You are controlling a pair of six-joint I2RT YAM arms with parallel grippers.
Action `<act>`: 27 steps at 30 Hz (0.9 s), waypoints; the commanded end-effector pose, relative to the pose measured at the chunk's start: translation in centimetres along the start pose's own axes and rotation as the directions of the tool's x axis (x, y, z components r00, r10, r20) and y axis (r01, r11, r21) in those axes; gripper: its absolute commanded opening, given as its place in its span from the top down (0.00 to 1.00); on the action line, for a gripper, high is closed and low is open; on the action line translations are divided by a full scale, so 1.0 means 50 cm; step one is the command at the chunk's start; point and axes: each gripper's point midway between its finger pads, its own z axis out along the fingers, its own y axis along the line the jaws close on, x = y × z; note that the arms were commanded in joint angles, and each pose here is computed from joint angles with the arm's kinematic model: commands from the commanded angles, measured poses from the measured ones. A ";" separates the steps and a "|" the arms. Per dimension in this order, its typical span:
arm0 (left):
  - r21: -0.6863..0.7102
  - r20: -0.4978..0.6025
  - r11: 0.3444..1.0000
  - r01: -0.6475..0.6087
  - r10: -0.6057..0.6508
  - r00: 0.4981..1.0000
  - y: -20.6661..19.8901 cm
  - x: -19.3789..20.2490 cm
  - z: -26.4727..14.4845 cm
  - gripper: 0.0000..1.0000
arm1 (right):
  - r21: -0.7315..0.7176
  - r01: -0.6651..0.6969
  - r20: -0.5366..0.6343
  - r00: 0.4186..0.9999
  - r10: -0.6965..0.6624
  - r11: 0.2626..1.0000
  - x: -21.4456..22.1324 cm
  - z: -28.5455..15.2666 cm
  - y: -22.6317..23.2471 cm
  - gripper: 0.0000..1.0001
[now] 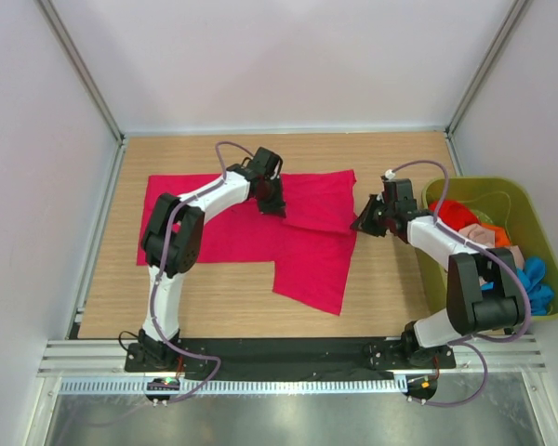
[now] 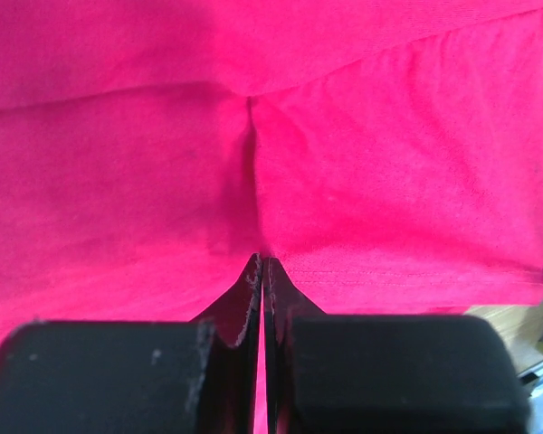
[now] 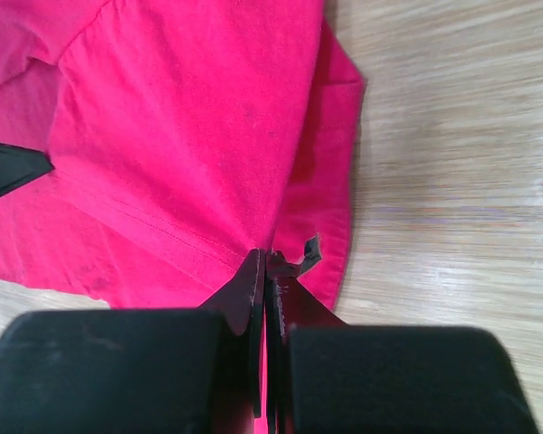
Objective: Fold and stack the t-shirts
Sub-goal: Fold the tshirt
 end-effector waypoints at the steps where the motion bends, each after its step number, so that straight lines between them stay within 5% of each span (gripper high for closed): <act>1: -0.037 0.008 0.999 -0.032 0.033 0.999 0.010 -0.012 -0.019 1.00 | -0.053 -0.003 0.045 0.999 0.005 0.999 -0.008 0.014 0.019 0.99; 2: -0.041 -0.002 0.999 -0.032 0.032 0.999 0.014 -0.007 -0.015 1.00 | -0.050 -0.001 0.051 0.999 0.003 0.999 -0.011 0.017 0.017 0.99; 6: -0.084 -0.004 0.995 -0.045 0.044 0.999 0.029 -0.003 -0.035 0.78 | -0.006 0.031 0.048 0.998 -0.030 1.000 -0.016 0.005 0.007 0.67; 10: -0.159 0.090 0.987 -0.037 0.052 0.995 0.069 -0.036 -0.118 0.64 | 0.056 0.204 -0.017 0.979 -0.203 0.977 0.011 -0.047 0.036 0.56; 12: -0.139 0.164 0.990 0.002 0.021 0.986 0.081 -0.060 -0.185 0.62 | 0.140 0.295 -0.067 0.955 -0.289 0.945 0.049 -0.066 0.029 0.54; 18: -0.105 0.226 0.943 0.315 -0.286 0.931 0.280 -0.040 -0.279 0.50 | 0.058 0.523 -0.125 0.849 -0.514 0.850 0.229 -0.101 0.092 0.54; 22: -0.131 0.302 0.837 0.532 -0.478 0.825 0.426 -0.023 -0.353 0.50 | -0.040 0.624 -0.164 0.766 -0.621 0.780 0.344 -0.109 0.115 0.54; 27: -0.147 0.355 0.741 0.655 -0.579 0.734 0.499 0.018 -0.390 0.43 | -0.055 0.733 -0.204 0.656 -0.726 0.678 0.427 -0.107 0.118 0.53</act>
